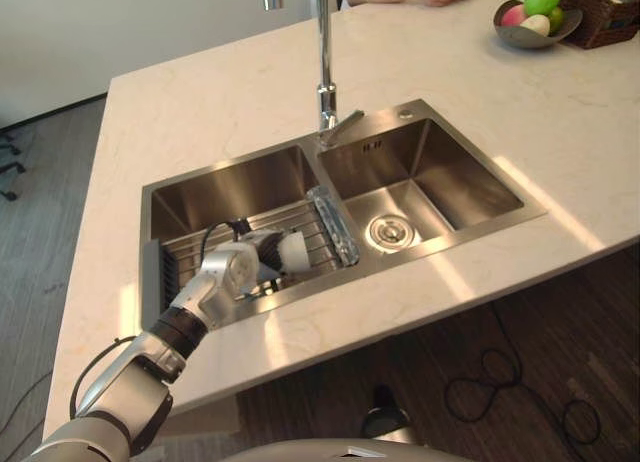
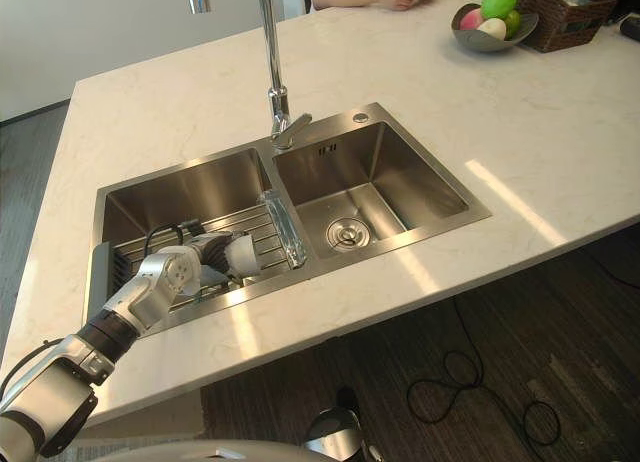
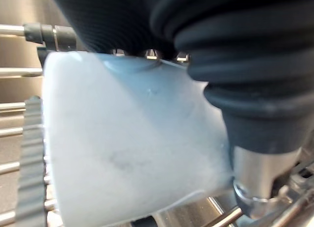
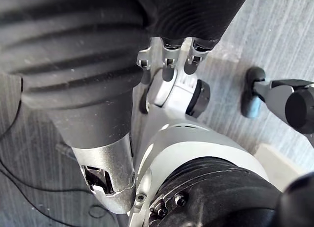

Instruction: Walk over to the sink, pick up the cup, carry it to the dishwasher, place the cup inside the dishwasher, then close the dishwasher door

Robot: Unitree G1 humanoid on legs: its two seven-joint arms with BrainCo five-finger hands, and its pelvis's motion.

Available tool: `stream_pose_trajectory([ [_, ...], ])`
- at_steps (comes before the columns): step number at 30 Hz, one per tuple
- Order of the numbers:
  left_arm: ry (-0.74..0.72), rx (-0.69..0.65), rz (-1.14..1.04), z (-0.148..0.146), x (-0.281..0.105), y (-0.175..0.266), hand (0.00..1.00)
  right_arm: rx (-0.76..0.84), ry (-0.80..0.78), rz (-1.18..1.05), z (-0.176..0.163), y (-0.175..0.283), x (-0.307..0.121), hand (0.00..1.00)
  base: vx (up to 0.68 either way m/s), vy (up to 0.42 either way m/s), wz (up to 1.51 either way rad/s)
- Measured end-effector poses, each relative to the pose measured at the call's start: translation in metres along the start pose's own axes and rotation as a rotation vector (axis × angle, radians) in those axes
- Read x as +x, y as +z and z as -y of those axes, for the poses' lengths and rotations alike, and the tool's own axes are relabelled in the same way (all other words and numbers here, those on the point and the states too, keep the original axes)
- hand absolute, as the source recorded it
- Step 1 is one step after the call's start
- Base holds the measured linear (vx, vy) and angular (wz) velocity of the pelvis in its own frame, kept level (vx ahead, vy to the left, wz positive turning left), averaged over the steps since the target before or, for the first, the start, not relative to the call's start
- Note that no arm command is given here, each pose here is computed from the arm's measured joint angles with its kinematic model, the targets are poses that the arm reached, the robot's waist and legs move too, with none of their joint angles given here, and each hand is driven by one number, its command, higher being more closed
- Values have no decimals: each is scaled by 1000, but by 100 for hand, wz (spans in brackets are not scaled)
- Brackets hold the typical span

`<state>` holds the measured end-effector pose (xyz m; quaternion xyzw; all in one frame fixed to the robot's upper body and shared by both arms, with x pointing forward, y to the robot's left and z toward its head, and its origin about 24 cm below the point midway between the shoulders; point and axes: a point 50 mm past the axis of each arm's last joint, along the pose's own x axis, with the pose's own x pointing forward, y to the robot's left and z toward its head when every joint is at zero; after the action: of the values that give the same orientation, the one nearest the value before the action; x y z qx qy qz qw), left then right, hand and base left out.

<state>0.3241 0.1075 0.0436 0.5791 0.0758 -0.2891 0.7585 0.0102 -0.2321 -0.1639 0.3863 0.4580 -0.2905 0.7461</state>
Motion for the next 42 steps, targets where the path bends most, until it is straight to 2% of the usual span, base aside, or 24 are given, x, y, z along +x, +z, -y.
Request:
stream_pose_trajectory([
  [6, 93, 40, 33, 4, 2, -4, 100, -5, 3, 3, -1, 0, 0, 0, 0, 0, 0],
  [13, 287, 151, 251, 9, -10, -4, 100, -38, 10, -4, -2, -3, 0, 0, 23, -3, 3],
  [21, 512, 96, 290, 8, -31, -18, 100, -90, 34, 5, -7, 3, 1, 0, -5, -7, 4],
  [27, 760, -9, 351, -23, -60, -18, 100, -114, 28, 13, -4, 10, 0, 0, -62, -11, 17],
  [30, 930, -240, 331, -47, -79, -27, 100, -154, 46, 24, -9, 14, 1, 0, -36, -10, 20],
  [33, 1059, -395, 334, -61, -94, -33, 100, -158, 45, 20, -9, 14, 1, 0, -7, -9, 17],
  [35, 1187, -558, 327, -69, -110, -41, 100, -186, 27, 7, -8, 14, 1, 0, -3, -6, 16],
  [39, 1369, -889, 283, -64, -133, -67, 100, -278, 11, -9, -9, 15, 1, 0, -12, -3, 13],
  [42, 1437, -1045, 275, -58, -144, -82, 100, -307, 14, -15, -11, 15, 2, 0, -41, 14, 36],
])
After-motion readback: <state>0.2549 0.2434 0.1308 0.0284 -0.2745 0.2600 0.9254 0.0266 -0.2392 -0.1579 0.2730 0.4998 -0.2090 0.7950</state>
